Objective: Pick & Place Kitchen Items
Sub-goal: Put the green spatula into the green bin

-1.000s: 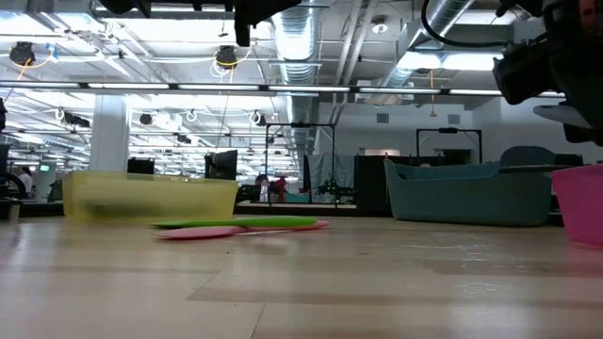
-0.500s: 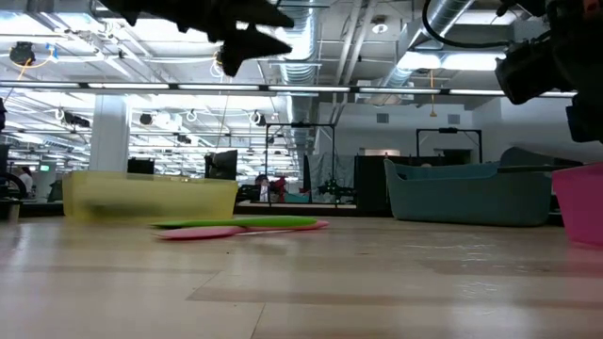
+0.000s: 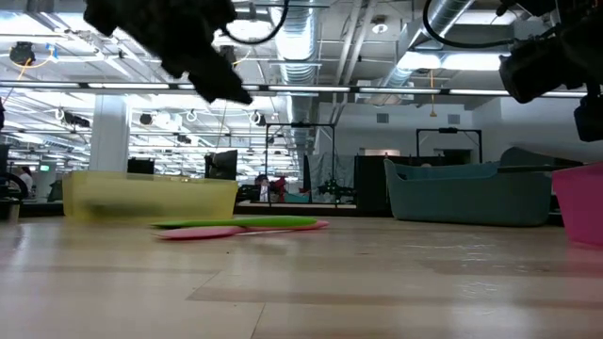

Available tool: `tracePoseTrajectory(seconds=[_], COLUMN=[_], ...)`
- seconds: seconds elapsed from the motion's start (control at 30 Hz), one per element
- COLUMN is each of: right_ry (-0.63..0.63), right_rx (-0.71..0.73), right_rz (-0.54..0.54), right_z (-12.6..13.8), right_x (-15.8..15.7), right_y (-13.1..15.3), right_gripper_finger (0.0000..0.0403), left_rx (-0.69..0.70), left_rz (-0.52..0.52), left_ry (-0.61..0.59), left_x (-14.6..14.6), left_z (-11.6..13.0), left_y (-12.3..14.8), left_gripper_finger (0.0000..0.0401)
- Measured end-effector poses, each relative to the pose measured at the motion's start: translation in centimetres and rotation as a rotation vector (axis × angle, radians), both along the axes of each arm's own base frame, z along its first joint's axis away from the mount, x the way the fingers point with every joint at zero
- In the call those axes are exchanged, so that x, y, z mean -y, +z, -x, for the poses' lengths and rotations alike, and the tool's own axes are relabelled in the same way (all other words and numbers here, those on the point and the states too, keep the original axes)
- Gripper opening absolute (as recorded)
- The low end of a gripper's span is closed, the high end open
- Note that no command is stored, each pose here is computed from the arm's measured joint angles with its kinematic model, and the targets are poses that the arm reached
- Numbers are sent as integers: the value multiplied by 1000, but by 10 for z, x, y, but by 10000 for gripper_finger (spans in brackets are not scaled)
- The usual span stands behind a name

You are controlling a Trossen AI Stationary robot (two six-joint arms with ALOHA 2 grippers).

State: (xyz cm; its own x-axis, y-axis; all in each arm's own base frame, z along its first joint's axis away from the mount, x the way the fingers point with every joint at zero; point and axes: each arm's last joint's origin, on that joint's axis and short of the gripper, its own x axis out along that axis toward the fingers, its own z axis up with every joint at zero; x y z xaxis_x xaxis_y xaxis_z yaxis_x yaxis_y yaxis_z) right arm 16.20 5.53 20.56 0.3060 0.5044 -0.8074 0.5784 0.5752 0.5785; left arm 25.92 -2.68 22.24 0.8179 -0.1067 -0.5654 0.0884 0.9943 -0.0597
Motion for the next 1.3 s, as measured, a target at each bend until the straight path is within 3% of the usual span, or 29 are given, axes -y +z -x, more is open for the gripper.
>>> tracePoseTrajectory(seconds=[0.13, 0.37, 0.83, 1.13, 1.3], right_ry=[0, 6, -8, -23, -23], right_rx=[9, 36, 56, 74, 84], right_rz=[-2, -5, -17, -29, -32], right_z=[-1, -3, -5, -7, -8], right_x=[0, -1, -1, -2, -2], right_y=[0, 1, 3, 4, 5], right_gripper_finger=[258, 258, 258, 258, 258], left_rx=[-48, 16, -127, -148, -165], left_rz=[11, 37, 79, 23, 18], left_ry=[-14, -30, -100, -122, -93], left_x=[0, -3, 1, -1, -9], left_z=[8, 12, -12, -12, -13], left_y=[-18, -41, -108, -116, -120], left_gripper_finger=[177, 177, 177, 175, 145])
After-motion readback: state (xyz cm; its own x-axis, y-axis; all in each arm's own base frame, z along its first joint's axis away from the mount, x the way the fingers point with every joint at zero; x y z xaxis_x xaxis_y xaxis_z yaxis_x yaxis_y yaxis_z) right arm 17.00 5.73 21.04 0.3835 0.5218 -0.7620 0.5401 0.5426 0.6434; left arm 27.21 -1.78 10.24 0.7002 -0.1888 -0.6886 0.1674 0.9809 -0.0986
